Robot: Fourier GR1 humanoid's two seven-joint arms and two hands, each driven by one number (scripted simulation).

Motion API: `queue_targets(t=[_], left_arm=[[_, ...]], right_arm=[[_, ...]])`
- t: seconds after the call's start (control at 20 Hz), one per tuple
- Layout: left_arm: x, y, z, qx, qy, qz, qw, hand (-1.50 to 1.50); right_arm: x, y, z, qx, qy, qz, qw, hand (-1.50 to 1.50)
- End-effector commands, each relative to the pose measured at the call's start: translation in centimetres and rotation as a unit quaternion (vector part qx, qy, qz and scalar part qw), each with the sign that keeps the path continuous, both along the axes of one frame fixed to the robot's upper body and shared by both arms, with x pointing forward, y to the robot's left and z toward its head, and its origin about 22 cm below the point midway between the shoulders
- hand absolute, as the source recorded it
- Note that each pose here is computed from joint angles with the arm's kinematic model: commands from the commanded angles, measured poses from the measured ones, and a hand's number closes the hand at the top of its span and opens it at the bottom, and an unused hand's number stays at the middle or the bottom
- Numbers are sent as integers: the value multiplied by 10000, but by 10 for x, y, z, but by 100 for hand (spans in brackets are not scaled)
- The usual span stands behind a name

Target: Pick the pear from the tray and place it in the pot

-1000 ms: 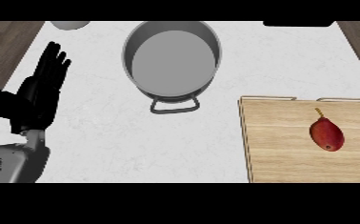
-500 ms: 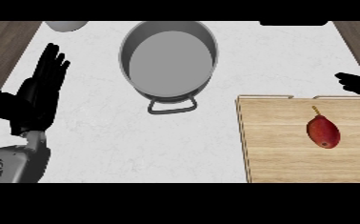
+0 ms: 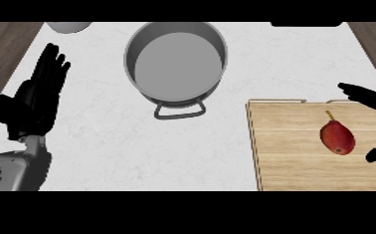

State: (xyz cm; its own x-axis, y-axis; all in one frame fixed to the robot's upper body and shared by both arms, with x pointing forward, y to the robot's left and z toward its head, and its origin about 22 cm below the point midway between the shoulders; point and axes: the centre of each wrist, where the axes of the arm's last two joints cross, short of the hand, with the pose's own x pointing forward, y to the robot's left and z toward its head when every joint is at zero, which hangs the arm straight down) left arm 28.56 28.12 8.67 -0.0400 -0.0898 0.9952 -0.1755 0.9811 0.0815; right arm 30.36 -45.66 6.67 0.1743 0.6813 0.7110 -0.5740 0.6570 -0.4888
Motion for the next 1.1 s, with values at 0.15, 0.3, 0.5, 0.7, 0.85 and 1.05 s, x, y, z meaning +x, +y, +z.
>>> queue_targets(t=[0.15,0.3,0.5,0.7,0.85,1.05], left_arm=[[-8,-3,-11,73,37,-74,9999,0],[5,-11,8,-7,42,44,10000,0],[-7,-4,-9,26,28,30,10000,0],[-2,-11,1,131,-26,-4,9999,0],[-5,13,4,-70,20,-108,9999,0],[2,15,-10,-78,19,-42,10000,0]], right_arm=[[7,21,-28,-9,35,29,10000,-150],[7,23,-13,3,43,-46,10000,-150],[-15,12,-32,-217,38,-132,9997,-150],[4,25,-49,-259,124,-94,9995,-150],[-8,27,-64,-147,207,75,9997,-150],[-5,37,-71,-288,-431,619,9967,150]])
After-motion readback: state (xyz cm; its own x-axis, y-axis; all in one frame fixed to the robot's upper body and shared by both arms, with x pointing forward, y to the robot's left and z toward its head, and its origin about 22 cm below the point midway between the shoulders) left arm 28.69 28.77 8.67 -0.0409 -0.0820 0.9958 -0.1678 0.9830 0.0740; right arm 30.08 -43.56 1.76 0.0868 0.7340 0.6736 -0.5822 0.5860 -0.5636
